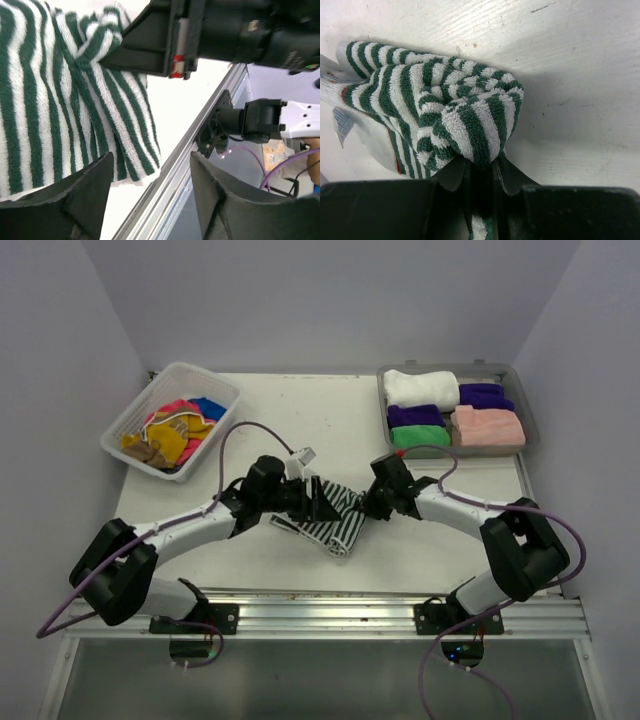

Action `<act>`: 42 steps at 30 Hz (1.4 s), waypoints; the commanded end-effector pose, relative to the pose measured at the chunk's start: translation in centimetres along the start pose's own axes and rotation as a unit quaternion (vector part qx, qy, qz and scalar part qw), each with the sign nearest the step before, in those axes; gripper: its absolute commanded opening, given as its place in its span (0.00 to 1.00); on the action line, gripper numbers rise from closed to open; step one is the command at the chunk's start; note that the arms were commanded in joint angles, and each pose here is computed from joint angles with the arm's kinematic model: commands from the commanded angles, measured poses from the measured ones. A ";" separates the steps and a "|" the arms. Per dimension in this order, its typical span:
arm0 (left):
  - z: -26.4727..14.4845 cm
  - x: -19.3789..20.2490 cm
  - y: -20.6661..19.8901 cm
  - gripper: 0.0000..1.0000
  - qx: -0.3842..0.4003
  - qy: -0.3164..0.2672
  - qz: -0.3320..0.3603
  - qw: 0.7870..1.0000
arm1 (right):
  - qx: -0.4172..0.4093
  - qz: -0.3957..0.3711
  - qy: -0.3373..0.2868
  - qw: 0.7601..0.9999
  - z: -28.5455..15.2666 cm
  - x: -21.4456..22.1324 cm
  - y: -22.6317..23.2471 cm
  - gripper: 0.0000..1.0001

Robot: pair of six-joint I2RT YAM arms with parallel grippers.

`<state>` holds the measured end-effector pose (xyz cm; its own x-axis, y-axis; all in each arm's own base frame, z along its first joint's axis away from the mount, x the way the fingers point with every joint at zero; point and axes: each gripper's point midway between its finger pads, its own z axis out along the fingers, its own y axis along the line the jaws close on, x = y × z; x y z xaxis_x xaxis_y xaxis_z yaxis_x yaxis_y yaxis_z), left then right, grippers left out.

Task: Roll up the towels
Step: Roll the towel

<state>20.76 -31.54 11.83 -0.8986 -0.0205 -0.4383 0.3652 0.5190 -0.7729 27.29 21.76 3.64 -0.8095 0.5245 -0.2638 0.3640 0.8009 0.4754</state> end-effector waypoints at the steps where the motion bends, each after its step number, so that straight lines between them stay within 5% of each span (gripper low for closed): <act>1: -1.3 -1.1 -0.4 0.62 -0.032 -0.014 0.031 0.999 | 0.086 -0.009 -0.002 0.996 0.1 0.2 -3.6 0.00; 8: 1.4 0.3 -4.9 0.35 0.064 0.007 0.010 0.998 | 0.087 -0.002 0.000 0.996 0.1 0.2 -3.4 0.00; 24: 5.6 3.4 3.8 0.28 -0.064 0.052 -0.003 0.997 | 0.123 0.007 -0.006 0.992 -0.7 0.4 -5.3 0.00; 28: 3.8 0.9 3.6 0.31 -0.134 0.016 0.038 0.990 | 0.141 0.013 -0.005 0.990 -1.1 0.4 -5.5 0.00; 35: 2.2 0.5 1.3 0.74 -0.221 0.005 0.148 0.964 | 0.182 0.024 0.008 0.983 -1.1 0.9 -6.0 0.00; 42: 3.3 2.9 -0.1 0.76 -0.267 -0.012 0.233 0.935 | 0.186 0.034 0.022 0.982 -1.1 1.3 -5.7 0.00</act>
<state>18.28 -35.07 8.90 -0.7391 0.2506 -0.6252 0.5282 0.7917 -0.3071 26.50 20.10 3.42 -0.7837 0.5787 -0.2258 0.5057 0.8055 0.3091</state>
